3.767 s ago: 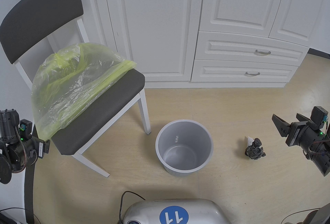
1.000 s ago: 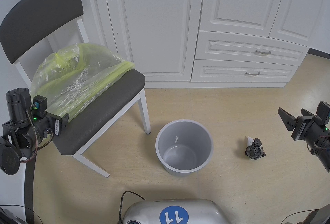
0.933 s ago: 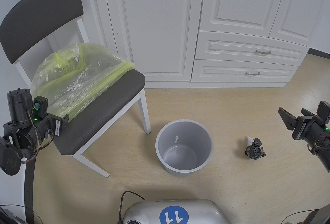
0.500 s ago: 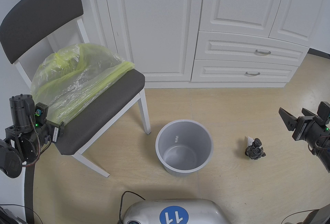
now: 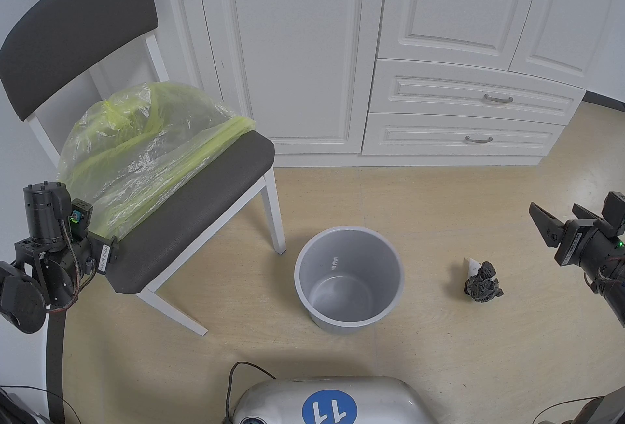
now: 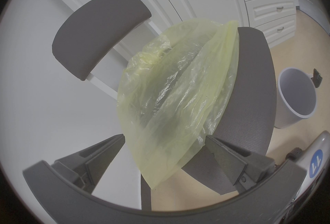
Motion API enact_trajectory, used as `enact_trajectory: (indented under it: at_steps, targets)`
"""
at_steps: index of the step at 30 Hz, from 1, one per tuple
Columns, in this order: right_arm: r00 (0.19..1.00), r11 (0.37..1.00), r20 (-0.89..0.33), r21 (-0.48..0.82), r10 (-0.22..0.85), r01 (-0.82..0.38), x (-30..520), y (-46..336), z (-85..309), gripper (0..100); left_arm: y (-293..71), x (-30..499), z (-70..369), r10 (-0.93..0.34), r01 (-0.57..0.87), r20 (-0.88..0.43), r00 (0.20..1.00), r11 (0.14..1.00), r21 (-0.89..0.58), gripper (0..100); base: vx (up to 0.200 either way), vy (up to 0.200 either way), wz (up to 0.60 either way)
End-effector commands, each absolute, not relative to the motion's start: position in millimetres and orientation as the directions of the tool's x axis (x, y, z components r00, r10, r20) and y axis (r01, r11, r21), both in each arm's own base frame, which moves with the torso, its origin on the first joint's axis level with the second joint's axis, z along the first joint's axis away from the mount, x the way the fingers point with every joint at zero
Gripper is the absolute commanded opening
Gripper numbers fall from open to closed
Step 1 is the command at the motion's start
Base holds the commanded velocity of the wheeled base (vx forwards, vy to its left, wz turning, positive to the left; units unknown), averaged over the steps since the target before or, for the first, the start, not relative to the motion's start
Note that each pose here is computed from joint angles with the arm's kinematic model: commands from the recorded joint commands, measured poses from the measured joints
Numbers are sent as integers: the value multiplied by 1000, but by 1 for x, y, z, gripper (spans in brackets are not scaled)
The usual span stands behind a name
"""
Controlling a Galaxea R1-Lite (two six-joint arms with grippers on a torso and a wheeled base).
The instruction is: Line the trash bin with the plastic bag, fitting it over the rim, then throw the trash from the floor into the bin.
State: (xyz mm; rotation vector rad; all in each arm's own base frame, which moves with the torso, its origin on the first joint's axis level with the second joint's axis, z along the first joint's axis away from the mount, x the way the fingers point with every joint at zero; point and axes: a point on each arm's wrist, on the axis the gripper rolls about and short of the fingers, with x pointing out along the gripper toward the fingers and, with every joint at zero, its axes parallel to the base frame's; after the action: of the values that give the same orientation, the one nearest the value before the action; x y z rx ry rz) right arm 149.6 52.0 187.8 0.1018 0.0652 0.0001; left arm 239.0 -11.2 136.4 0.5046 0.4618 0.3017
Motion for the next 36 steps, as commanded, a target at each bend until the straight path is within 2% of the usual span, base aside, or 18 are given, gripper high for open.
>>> enact_trajectory:
  at_steps: [1,13,24,29,36]
  targets:
    - [998,995,-63,103,4,3,150,52,188,100,-10,242,132,393,-160,-362,845,832,531,100,0,0,0]
    - [998,994,-55,106,4,2,148,52,190,100,4,257,126,472,-224,-345,811,796,562,100,0,0,0]
    - [999,994,-54,107,1,5,149,50,190,100,14,268,144,507,-334,-198,839,767,548,100,0,0,0]
    - [999,994,-51,107,-4,9,149,49,190,100,13,250,172,500,-392,-93,861,770,503,100,0,0,0]
    - [999,994,-49,108,-11,16,149,47,191,100,12,254,160,489,-359,-134,862,775,520,100,0,0,0]
